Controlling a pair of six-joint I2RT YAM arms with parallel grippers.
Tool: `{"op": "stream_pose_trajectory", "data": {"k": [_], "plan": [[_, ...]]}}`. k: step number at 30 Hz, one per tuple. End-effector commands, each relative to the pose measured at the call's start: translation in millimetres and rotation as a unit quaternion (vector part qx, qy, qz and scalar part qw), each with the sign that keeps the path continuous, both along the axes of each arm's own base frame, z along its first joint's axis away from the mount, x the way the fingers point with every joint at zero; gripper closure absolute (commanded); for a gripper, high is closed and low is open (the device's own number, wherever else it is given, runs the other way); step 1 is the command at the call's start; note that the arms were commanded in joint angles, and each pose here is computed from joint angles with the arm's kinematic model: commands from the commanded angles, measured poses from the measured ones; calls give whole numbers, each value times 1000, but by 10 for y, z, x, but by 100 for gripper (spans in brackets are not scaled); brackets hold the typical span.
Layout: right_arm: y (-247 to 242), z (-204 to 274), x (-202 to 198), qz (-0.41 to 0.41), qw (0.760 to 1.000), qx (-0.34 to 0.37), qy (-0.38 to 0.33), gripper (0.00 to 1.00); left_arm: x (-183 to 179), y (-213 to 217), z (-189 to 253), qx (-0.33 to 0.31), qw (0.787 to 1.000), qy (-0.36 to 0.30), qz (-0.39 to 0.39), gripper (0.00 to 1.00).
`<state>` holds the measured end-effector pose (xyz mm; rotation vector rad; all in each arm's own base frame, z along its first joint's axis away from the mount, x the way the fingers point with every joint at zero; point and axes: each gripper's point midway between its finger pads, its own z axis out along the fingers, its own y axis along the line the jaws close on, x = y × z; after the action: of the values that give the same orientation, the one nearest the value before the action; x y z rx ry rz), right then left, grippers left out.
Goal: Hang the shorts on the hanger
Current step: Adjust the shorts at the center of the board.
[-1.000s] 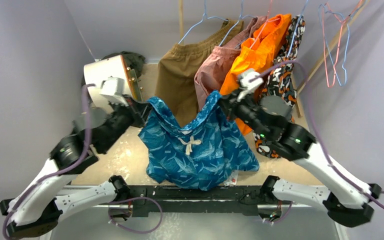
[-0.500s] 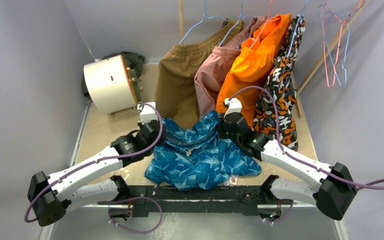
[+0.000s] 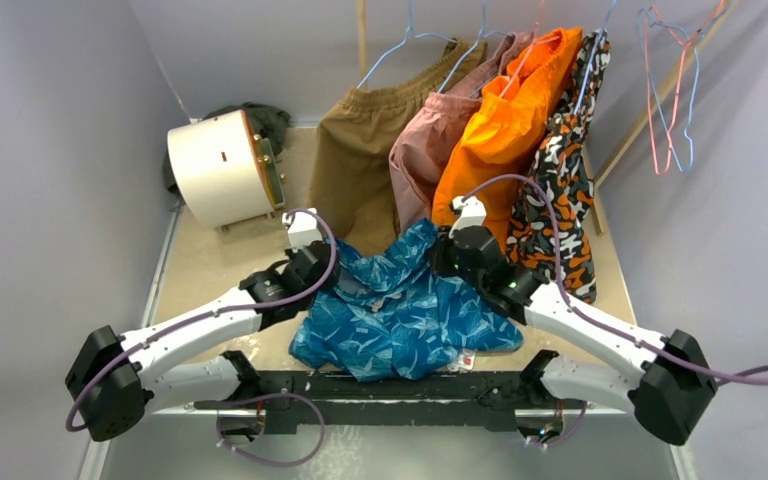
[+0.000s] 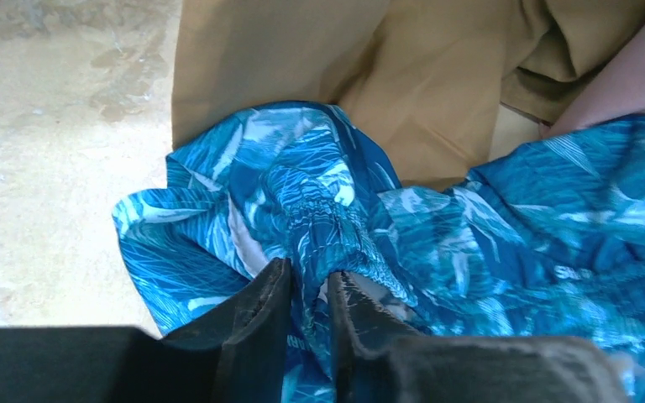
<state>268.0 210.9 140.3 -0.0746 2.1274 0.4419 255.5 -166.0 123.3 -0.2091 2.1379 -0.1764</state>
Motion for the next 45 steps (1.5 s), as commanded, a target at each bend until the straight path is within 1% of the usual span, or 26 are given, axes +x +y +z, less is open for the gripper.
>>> {"op": "stream_pose_trajectory", "data": {"k": [1,2,3,6,9,12,15,17,20,24,27,31,33,35,37,41,42,45], "plan": [[165,485,-83,69,995,42,-52,67,-26,-139,214,-56,998,-13,-23,69],[155,539,-102,76,995,38,-55,63,-49,-131,208,-61,998,-10,-23,63],[133,588,-127,77,995,37,-56,59,-69,-122,206,-64,998,-8,-23,60],[72,723,-203,85,994,33,-61,48,-115,-81,210,-67,998,-3,-19,56],[9,875,-278,94,993,28,-69,42,-147,-47,240,-67,998,-1,-18,52],[-11,1123,-363,119,989,29,-89,40,-170,-19,344,-69,997,-5,-20,46],[-17,1443,-407,140,983,27,-117,39,-183,15,545,-73,997,-21,-25,42],[-20,1758,-377,143,978,26,-147,40,-185,51,729,-75,996,-38,-28,40],[-40,2246,-226,127,973,9,-191,40,-174,105,1068,-77,994,-71,-33,38],[-116,2772,20,73,969,-7,-237,40,-167,209,1398,-67,992,-105,-32,38],[-200,3173,249,22,959,-33,-279,40,-144,321,1551,-50,991,-127,-18,37],[-366,3634,554,-72,947,-51,-308,40,-120,360,1723,-38,988,-149,-20,37],[-473,3809,739,-96,944,-46,-311,40,-101,435,1800,-34,986,-162,-2,38],[-717,3928,985,-131,944,-26,-302,40,-88,493,1885,-36,983,-182,10,38],[-900,4022,1102,-170,937,-12,-305,41,-76,521,1956,-36,979,-199,13,39],[-1500,4171,1071,-252,910,17,-330,41,-62,572,1954,-23,977,-211,19,39],[-1696,4147,1077,-271,906,18,-325,41,-57,585,1931,-20,977,-212,22,40],[-2198,3967,1098,-312,904,23,-290,41,-45,609,1817,-10,977,-209,29,40]]}}
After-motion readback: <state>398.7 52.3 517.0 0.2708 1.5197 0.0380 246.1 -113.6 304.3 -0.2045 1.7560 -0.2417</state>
